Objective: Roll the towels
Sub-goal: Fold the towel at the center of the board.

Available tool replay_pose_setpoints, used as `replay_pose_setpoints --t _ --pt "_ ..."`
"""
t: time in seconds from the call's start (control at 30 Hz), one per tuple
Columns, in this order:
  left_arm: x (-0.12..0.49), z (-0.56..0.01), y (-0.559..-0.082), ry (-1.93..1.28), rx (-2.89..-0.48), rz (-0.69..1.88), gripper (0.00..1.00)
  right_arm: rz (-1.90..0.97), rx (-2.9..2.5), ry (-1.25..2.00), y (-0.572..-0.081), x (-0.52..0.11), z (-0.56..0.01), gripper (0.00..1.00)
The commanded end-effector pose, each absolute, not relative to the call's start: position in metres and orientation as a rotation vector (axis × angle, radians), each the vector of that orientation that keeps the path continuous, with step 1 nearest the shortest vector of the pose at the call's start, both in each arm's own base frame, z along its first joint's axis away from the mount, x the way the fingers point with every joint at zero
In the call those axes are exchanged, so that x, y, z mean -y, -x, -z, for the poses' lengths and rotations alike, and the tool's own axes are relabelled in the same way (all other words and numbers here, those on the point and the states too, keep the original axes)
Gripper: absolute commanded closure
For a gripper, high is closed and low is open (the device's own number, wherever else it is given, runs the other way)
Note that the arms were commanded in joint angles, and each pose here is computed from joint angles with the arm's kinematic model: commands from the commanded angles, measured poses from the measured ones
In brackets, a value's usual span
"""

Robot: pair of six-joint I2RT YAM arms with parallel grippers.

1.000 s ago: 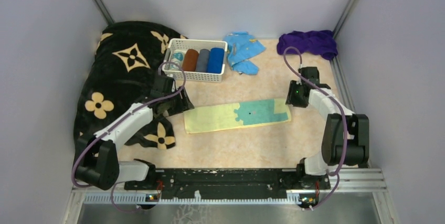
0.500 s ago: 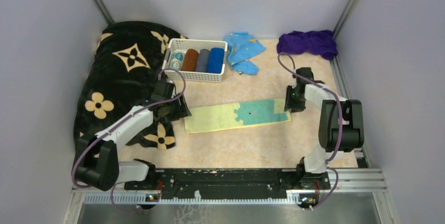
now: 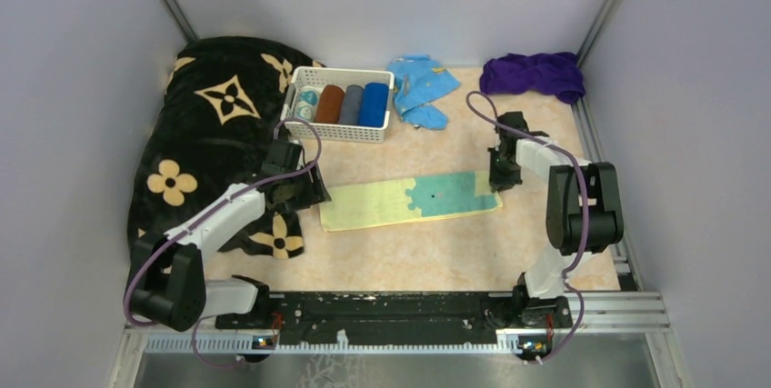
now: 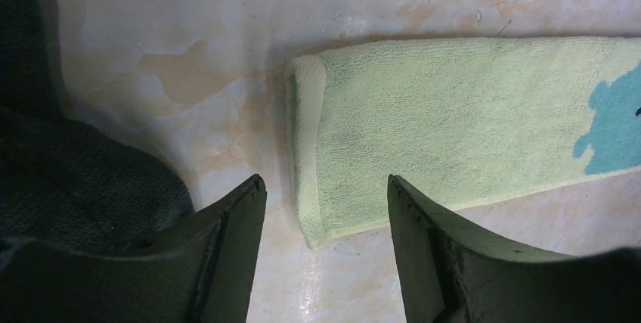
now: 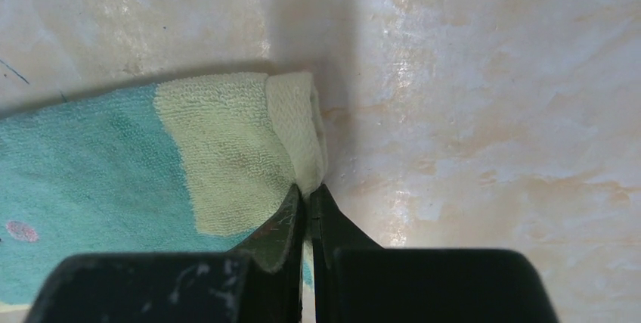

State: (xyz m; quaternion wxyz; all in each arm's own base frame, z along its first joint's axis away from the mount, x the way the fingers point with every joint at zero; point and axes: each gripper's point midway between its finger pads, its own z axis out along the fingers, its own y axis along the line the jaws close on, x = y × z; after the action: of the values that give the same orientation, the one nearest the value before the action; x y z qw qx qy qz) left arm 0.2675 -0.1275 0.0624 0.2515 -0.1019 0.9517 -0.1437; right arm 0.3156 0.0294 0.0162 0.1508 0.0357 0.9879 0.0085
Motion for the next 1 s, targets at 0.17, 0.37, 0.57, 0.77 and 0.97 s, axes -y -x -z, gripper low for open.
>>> replay_pose_setpoints --t 0.17,0.37,0.57,0.77,0.97 --pt "0.139 -0.068 -0.264 0.241 -2.595 0.470 0.33 0.479 -2.612 -0.304 -0.326 0.052 -0.082 1.00" --pt "0.165 -0.063 -0.263 0.234 -2.615 0.659 0.33 0.268 -2.575 -0.123 -0.339 0.007 -0.116 1.00" --pt "0.194 -0.055 -0.266 0.218 -2.635 0.833 0.34 -0.176 -2.585 0.090 -0.325 -0.088 -0.125 1.00" --pt "0.207 -0.037 -0.268 0.235 -2.669 0.879 0.41 -0.455 -2.560 0.288 -0.307 -0.185 -0.132 1.00" --pt "0.209 -0.019 -0.265 0.245 -2.708 0.860 0.55 -0.592 -2.556 0.409 -0.294 -0.259 -0.132 1.00"
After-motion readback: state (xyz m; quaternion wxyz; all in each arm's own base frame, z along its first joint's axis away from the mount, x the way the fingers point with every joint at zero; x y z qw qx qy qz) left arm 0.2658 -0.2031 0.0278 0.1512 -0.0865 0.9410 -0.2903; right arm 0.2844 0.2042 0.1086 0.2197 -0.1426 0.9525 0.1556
